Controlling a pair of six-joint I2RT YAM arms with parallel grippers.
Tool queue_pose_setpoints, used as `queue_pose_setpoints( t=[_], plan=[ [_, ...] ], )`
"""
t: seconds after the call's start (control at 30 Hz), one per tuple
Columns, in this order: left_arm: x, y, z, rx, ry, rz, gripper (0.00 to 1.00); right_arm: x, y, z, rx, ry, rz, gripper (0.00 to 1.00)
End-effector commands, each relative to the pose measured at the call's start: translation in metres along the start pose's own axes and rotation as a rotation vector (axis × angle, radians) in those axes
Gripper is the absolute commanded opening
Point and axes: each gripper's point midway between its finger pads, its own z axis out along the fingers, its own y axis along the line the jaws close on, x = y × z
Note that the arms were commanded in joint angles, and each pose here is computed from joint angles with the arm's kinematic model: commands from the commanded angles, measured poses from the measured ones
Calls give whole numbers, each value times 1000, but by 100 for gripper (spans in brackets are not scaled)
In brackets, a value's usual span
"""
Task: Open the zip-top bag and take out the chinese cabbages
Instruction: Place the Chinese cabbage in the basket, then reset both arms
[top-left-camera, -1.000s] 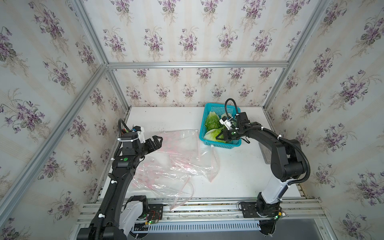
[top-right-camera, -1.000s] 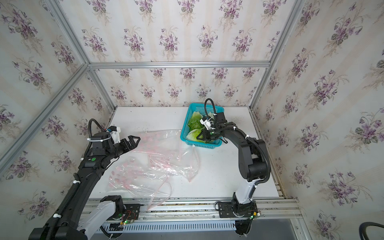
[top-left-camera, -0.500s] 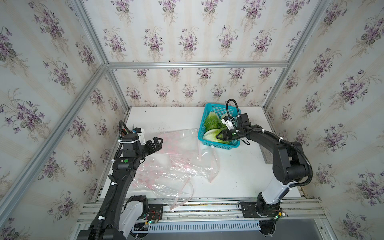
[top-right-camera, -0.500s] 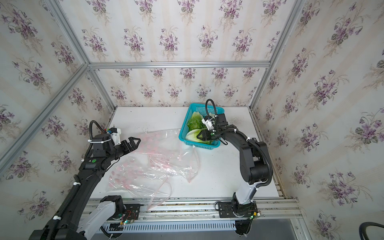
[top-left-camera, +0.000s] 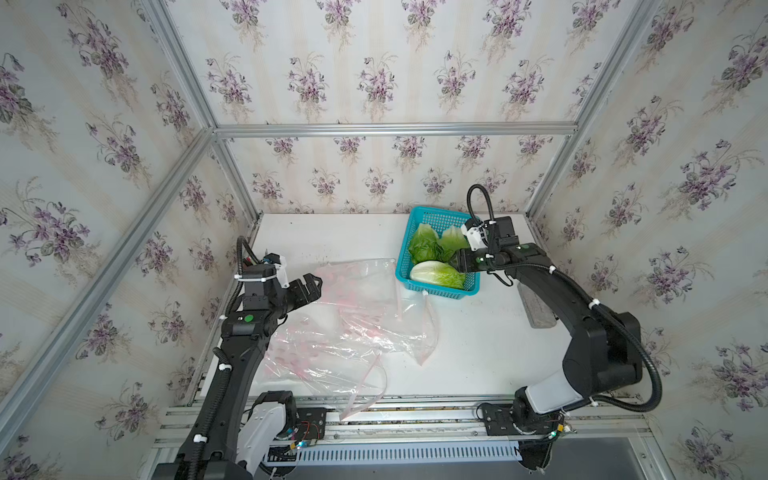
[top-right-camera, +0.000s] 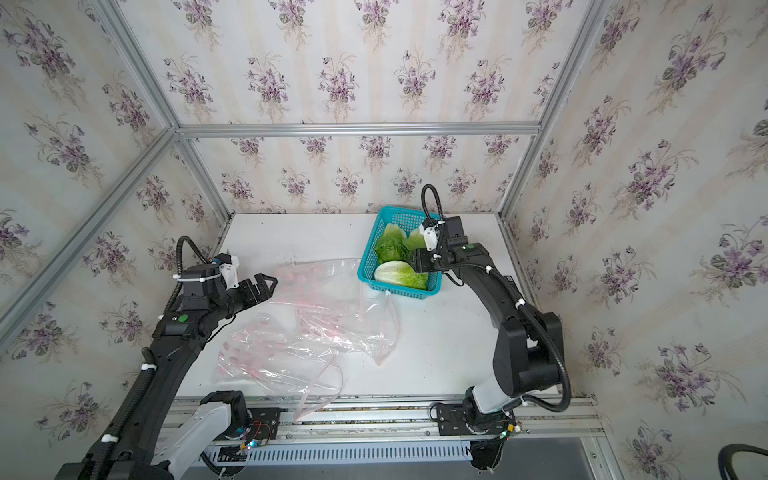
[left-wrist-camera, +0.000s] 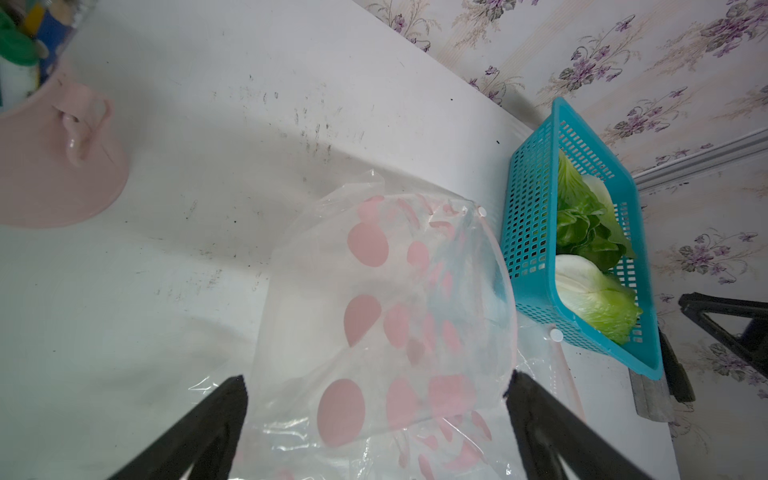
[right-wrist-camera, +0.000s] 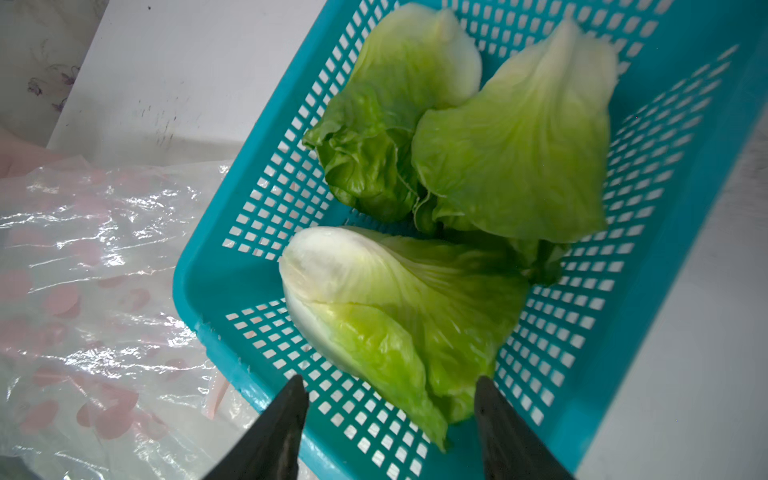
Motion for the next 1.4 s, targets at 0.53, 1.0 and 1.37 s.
queue_pose_setpoints(
  t=[0.53,1.0,1.37],
  plan=[
    [-33,-25,-40,94,-295,228,99,33,-42,-105,309,-864,-133,100],
    [-25,42,-56,-123,-731,203,99,74,-83,-47,387,-829,-30,100],
    [-28,64,-9,-209,-630,180,99,62,-89,-35,360,-805,-103,100]
  ],
)
